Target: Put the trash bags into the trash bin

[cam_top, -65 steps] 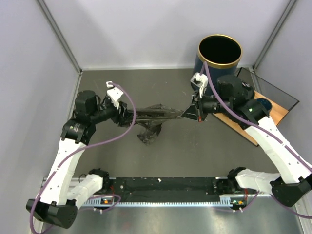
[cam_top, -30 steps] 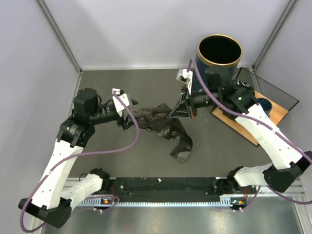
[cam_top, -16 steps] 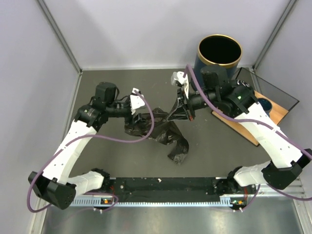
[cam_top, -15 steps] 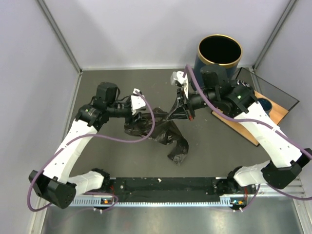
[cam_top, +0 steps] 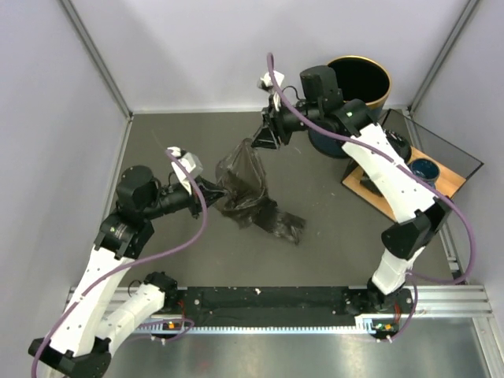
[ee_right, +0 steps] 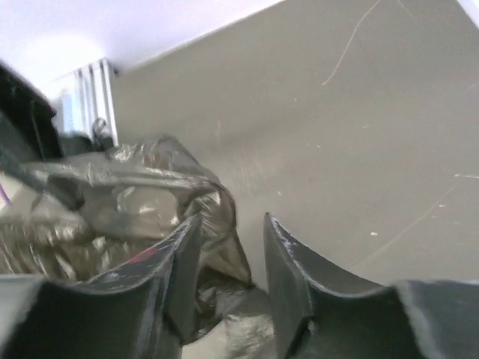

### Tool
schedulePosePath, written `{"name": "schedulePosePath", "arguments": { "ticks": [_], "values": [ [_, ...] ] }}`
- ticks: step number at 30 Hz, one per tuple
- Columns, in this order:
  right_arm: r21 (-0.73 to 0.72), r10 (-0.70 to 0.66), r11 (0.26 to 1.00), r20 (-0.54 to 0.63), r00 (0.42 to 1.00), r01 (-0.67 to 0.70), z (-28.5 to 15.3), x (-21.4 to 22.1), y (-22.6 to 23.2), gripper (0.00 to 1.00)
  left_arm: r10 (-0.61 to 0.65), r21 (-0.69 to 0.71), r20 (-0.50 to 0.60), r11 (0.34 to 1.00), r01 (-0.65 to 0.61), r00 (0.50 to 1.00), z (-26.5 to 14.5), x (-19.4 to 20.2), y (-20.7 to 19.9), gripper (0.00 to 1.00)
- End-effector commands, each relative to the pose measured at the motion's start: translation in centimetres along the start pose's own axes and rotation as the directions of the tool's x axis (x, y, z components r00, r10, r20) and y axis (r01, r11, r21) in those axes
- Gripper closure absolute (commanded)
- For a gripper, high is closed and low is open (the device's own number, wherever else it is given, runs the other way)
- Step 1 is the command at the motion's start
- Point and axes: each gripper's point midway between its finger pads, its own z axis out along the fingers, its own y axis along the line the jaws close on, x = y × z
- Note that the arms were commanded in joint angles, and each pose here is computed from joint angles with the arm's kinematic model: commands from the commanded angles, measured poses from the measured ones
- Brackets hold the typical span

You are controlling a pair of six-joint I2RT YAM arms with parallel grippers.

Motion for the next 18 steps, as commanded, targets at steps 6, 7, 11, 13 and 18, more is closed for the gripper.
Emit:
{"name": "schedulePosePath", "arguments": {
  "ticks": [6,7,11,13,18],
  "values": [
    [0.039,0.31,0.949,0.04,0.95,-0.312,-3.1,1.1,2.6,0.13,-0.262,-0.118,0.148,0.953,0.28,0.954,1.5,-2.2,2.8,1.0],
    [0.046,0.303,0.951,0.056,0.951,-0.306,-4.2,1.1,3.4,0.11,-0.257,-0.107,0.163,0.955,0.276,0.953,1.6,-2.4,2.7,1.0],
    [0.067,0.388,0.919,0.028,0.921,-0.389,-4.4,3.6,4.1,0.06,-0.28,-0.075,0.176,0.952,0.296,0.944,2.1,-2.5,2.6,1.0],
    [0.11,0.445,0.891,-0.013,0.895,-0.441,-3.6,6.2,3.3,0.05,-0.285,-0.071,0.185,0.951,0.302,0.941,2.1,-2.5,2.5,1.0],
    [0.122,0.583,0.811,-0.082,0.808,-0.573,-1.4,10.8,3.0,0.05,-0.273,-0.074,0.207,0.953,0.294,0.939,1.9,-3.1,2.5,1.0]
  ]
}}
